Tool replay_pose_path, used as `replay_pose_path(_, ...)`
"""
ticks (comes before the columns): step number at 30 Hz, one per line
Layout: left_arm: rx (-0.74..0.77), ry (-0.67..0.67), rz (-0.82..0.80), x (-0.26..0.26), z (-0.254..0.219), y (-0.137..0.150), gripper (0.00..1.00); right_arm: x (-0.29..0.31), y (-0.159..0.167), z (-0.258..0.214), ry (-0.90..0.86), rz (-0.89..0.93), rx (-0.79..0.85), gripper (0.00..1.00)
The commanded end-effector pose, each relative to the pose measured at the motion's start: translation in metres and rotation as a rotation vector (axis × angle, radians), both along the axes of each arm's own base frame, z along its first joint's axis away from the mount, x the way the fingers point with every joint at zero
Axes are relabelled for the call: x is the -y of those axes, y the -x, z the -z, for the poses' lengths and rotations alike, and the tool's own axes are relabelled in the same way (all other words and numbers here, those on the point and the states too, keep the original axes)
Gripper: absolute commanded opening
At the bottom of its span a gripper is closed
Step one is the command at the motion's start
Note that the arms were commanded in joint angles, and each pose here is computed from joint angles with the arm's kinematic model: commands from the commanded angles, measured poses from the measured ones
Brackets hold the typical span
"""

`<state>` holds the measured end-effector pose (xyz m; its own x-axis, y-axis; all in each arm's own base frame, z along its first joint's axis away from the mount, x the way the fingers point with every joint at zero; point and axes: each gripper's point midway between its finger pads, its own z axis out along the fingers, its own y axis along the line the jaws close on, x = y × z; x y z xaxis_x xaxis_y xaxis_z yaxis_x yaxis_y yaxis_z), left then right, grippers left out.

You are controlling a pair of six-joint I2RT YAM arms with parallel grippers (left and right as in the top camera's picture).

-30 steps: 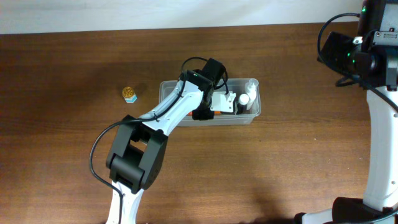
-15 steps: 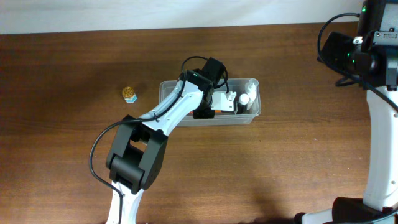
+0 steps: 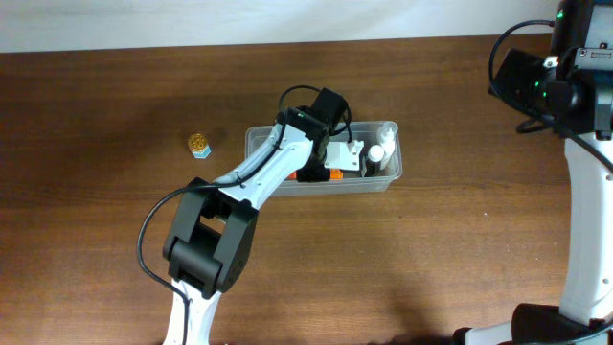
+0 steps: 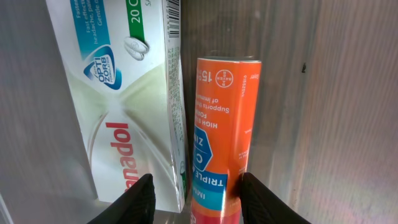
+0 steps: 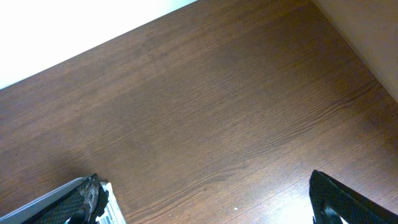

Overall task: Pack container
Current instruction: 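Carry the orange tube into the container and lay it down, then release the tube and move the left gripper over the jar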

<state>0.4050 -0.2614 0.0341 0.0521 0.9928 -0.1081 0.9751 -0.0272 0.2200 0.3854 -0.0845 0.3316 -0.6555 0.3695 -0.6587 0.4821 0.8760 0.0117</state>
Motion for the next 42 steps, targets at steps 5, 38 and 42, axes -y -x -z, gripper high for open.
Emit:
replay_pose_path(5, 0.079, 0.034, 0.009, 0.012, -0.031, -0.017, 0.45, 0.005, 0.0, -0.006, 0.016, 0.017, 0.014, 0.98)
replay_pose_path(38, 0.188, 0.447, -1.474, -0.251, -0.164, -0.092, 0.81, 0.005, 0.0, -0.006, 0.016, 0.017, 0.014, 0.98)
replay_pose_path(42, 0.077, 0.442, -1.537, -0.266, -0.136, -0.088, 0.81, 0.005, 0.0, -0.006, 0.016, 0.017, 0.014, 0.98)
